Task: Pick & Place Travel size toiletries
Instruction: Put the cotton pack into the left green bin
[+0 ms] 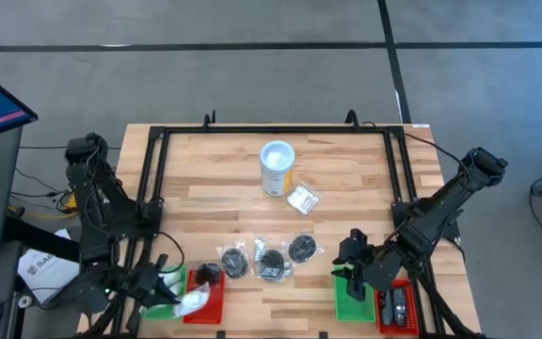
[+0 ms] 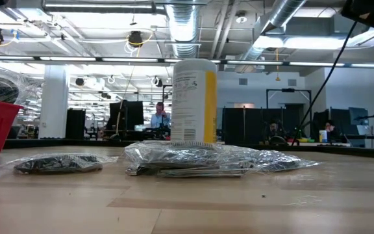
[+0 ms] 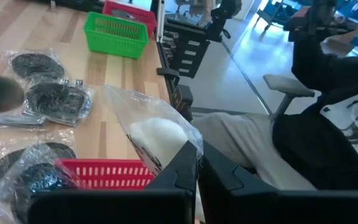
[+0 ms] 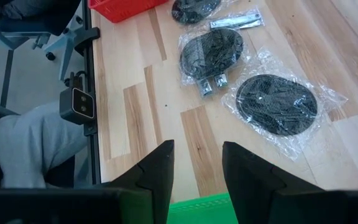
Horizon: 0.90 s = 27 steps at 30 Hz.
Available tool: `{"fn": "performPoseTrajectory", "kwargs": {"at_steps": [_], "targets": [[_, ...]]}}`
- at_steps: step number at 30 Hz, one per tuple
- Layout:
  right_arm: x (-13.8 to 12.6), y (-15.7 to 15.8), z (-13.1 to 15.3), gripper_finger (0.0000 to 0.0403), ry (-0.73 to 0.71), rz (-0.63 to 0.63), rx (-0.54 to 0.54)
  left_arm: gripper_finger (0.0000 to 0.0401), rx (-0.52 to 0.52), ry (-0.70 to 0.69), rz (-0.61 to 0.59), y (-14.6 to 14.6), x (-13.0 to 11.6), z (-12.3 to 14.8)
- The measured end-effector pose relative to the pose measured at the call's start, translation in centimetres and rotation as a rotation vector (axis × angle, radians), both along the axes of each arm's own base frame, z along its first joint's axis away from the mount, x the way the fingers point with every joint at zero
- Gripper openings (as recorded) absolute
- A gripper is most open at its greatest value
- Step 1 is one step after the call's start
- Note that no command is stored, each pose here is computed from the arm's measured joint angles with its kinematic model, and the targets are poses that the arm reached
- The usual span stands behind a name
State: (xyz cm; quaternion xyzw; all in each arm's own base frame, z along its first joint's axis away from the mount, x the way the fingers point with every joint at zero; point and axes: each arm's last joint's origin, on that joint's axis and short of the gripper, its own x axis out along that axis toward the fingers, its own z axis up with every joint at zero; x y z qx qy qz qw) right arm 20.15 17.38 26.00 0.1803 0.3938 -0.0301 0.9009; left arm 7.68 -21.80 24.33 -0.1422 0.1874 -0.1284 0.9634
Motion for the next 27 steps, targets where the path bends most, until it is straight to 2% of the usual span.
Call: {"fn": "performPoseTrajectory", "kwargs": {"at_steps": [6, 11, 14, 27], "targets": [[0.0, 0.0, 0.0, 0.0127, 0.000, 0.000, 0.000, 0.0000, -0.017, 0.003, 0.011, -0.1, -1.8, -0.4], [0.0, 0.0, 0.0, 0.0127, 0.000, 0.000, 0.000, 0.0000, -0.054, 0.068, 0.053, 0.7, -2.9, -1.1], [0.0, 0.0, 0.0, 0.0127, 0.000, -0.001, 0.001, 0.0000, -0.076, 0.103, 0.083, 1.4, -3.1, -1.3], [0.0, 0.0, 0.0, 0.0127, -0.001, -0.002, 0.002, 0.0000, -0.176, 0.277, 0.079, 5.5, -3.8, 0.4]]}}
